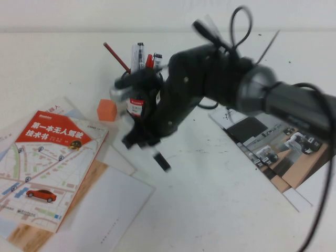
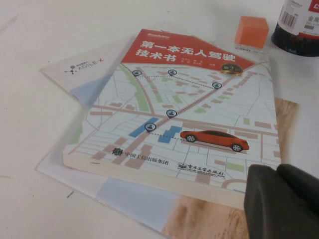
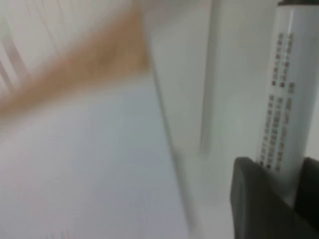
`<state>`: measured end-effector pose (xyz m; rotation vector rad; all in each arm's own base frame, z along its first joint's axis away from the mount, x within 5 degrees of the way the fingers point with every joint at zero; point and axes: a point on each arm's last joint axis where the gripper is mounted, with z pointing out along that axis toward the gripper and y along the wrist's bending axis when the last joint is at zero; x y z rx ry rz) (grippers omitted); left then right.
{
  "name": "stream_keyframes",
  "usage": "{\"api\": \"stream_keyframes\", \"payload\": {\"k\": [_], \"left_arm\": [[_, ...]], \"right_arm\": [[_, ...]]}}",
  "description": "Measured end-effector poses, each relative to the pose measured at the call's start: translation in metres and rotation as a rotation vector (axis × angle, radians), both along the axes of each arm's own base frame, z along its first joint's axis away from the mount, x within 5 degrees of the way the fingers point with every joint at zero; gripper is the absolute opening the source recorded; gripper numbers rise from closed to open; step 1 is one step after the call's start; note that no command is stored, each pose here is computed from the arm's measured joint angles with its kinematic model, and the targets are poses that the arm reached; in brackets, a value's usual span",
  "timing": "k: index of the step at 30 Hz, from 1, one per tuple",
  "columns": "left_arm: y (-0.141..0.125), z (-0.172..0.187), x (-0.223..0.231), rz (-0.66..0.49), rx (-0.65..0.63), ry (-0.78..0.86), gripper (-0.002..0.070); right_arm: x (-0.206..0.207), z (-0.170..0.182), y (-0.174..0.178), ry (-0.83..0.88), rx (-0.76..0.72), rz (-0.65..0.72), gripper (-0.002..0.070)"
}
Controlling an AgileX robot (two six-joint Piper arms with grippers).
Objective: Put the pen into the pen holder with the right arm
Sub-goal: Place the pen onto the pen holder
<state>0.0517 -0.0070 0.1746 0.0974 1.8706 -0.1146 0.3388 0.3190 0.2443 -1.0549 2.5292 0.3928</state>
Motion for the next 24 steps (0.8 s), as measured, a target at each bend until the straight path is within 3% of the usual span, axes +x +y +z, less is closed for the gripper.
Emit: {"api": "stream_keyframes", "payload": {"k": [5,11,14,16,24], "left_arm": [[0.0,0.0,0.0,0.0,0.0,0.0,-0.0001],[0.0,0.0,0.0,0.0,0.0,0.0,-0.0001],[0.0,0.0,0.0,0.0,0.0,0.0,-0.0001],[0.0,0.0,0.0,0.0,0.0,0.0,-0.0001],[0.0,0.0,0.0,0.0,0.0,0.0,-0.0001]], "right_arm": [[-0.003,0.038,-0.008,-0.268,0.243,-0.08,0.0126],[0.009,0.035,-0.027,-0.495,0.482,-0.288,0.0126],[0.022,0.042,-0.029,-0.579,0.782,-0.216,0.0126],[0.026,0.044,-0.028,-0.618,0.894,-0.122,0.0125],[0.047,0.005,-0.022,-0.728,0.794,-0.081,0.0125]]}}
